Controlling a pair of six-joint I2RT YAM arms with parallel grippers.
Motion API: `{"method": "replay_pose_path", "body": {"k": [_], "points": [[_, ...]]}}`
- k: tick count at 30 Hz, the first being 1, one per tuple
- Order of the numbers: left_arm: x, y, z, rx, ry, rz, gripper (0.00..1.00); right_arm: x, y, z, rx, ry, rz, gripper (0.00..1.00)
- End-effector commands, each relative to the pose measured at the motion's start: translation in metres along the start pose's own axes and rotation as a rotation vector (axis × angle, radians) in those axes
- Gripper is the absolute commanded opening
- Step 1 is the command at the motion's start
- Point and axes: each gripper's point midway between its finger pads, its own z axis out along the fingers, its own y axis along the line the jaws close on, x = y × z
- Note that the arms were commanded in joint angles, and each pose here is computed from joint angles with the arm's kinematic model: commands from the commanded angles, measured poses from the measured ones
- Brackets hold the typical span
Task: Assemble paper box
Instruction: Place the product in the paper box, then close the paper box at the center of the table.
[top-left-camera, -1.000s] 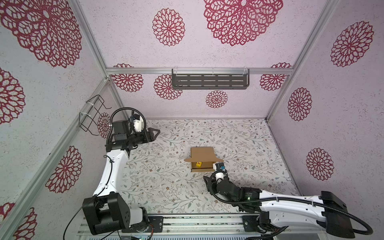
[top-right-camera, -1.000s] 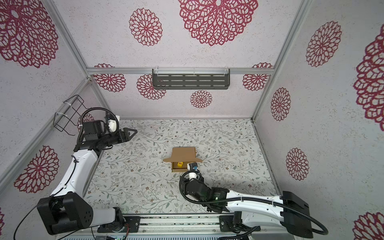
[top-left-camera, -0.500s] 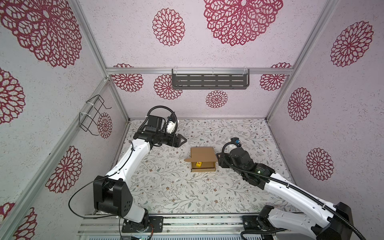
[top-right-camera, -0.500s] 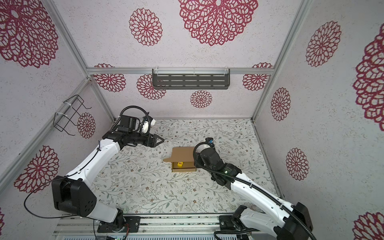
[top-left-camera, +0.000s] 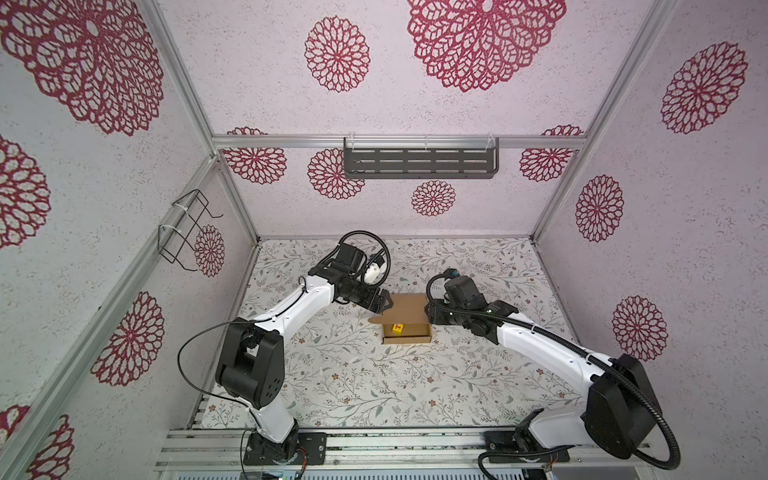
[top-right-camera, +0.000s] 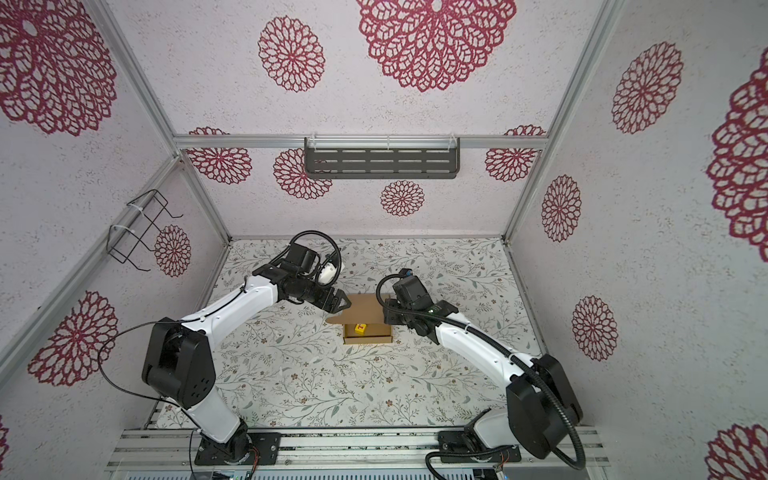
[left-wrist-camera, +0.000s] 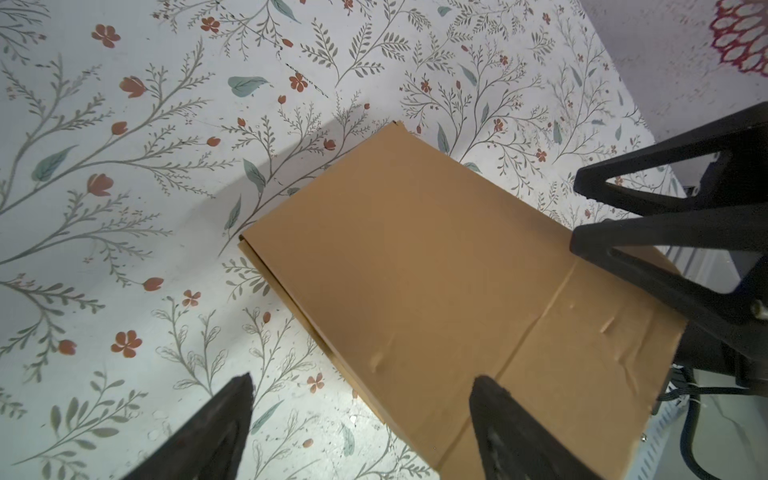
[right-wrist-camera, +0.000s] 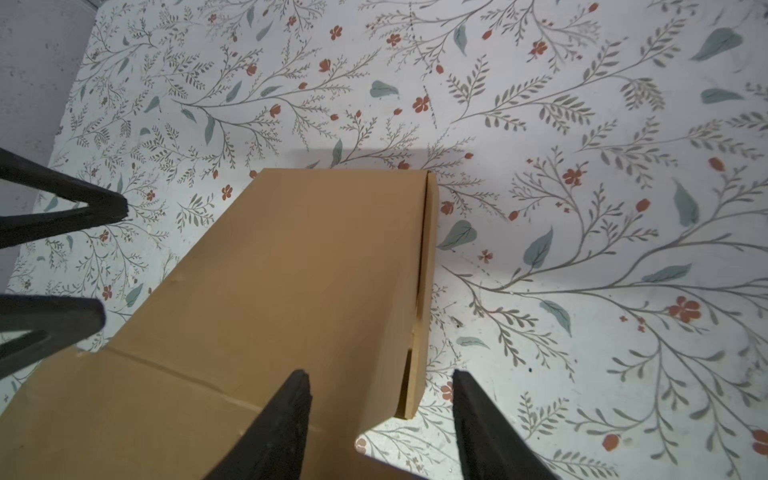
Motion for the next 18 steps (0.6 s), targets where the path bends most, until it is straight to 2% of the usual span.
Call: {"method": "replay_pose_path", "body": {"k": [1, 4, 18], "points": [[0.000, 0.008, 0.006, -0.068, 0.017, 0.052, 0.86, -0.004, 0.005, -0.004, -0.030, -0.005, -0.030, 0.57], [0.007, 0.004, 0.013, -0.081, 0.042, 0.087, 0.87, 0.002, -0.001, -0.002, -0.014, 0.006, -0.025, 0.57], [0.024, 0.012, 0.029, -0.114, 0.095, 0.090, 0.87, 0.018, -0.005, 0.014, -0.031, 0.015, -0.013, 0.57]]}}
